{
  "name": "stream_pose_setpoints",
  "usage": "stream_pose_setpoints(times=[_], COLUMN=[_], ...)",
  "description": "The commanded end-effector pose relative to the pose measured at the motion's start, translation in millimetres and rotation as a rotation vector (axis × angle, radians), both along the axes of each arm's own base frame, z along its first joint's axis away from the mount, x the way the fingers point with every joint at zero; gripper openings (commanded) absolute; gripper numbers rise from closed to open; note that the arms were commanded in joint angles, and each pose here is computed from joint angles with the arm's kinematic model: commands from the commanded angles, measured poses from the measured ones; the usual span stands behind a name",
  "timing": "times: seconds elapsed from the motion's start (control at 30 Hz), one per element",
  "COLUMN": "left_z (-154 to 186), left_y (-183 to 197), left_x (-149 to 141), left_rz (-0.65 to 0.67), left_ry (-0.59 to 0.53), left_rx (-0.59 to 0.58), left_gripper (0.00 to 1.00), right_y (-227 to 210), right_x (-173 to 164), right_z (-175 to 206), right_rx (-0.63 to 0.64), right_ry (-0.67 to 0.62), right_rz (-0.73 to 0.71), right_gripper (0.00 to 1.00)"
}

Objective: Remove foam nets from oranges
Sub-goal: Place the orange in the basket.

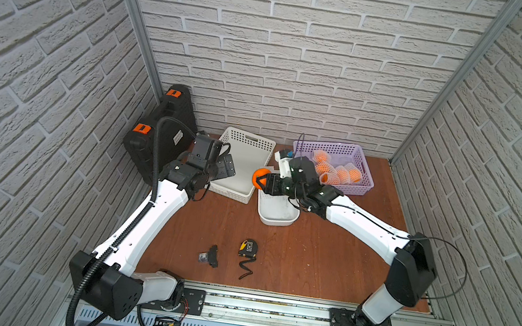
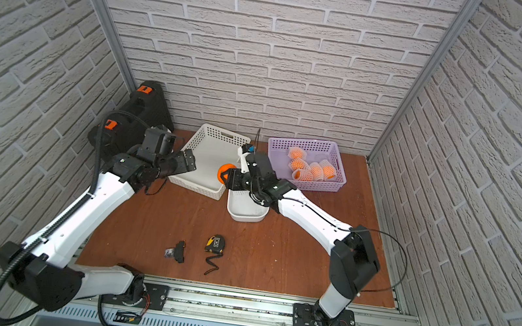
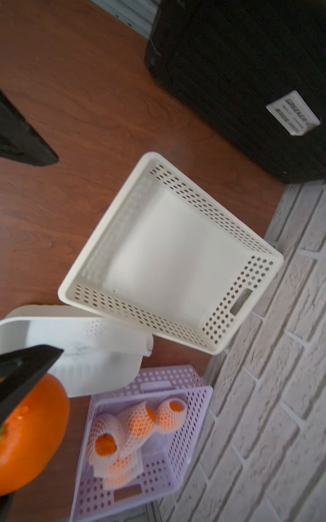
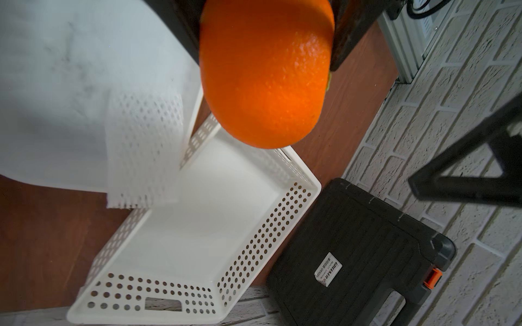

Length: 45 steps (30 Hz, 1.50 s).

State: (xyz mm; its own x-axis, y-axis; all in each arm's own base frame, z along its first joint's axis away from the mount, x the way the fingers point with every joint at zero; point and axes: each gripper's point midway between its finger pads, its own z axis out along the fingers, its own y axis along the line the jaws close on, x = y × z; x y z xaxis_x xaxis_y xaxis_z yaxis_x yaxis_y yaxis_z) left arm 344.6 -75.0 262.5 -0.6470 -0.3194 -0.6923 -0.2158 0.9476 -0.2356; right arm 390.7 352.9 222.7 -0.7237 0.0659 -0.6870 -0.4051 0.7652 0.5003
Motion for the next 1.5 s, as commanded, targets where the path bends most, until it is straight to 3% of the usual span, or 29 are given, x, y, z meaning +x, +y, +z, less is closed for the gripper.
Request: stream_pose_setpoints(times=[0.0, 0.2, 0.5, 0.6, 0.8, 0.97, 1.13, 1.27, 1.47], left_z=[-7.0, -20.5, -22.5, -22.0, -23.9, -23.7, -21.1, -21.3, -24.2], left_y=[18.1, 28.8, 32.9, 32.6, 29.8, 29.2, 26.3, 24.7, 15.9], left_x=[-1.2, -5.8, -6.7, -6.1, -5.6, -5.3, -4.8, -4.0, -1.0], left_rz=[0.061, 0.102, 0.121, 0.115, 0.105, 0.101, 0.084, 0.073, 0.036], left_ry=[-0.028, -0.049, -0.064, -0.067, -0.063, -0.065, -0.084, -0.087, -0.084], left_rx=[0.008, -0.038, -0.111, -0.123, -0.152, -0.167, -0.192, -0.212, -0.245], left_gripper=[0.98, 0.98, 0.98, 0.98, 0.98, 0.98, 0.98, 0.98, 0.98], right_y=[25.8, 65.8, 97.0, 106.2, 103.6, 95.7, 64.5, 4.0, -131.6], right_x=[27.9, 65.5, 103.4, 106.9, 105.9, 99.6, 85.0, 73.3, 66.9], right_z=[6.0, -32.1, -76.1, -79.4, -77.0, -58.0, 11.6, 57.2, 42.4], right_rx=[0.002, 0.024, 0.004, -0.002, -0.062, -0.068, -0.069, -0.103, -0.228], right_ry=[-0.089, -0.086, -0.094, -0.090, -0.084, -0.111, -0.236, -0.278, -0.129], right_rz=[-0.026, -0.017, -0.012, 0.016, 0.034, 0.035, -0.001, -0.106, -0.356], right_gripper=[0.45, 0.45, 0.56, 0.67, 0.78, 0.78, 0.77, 0.77, 0.79])
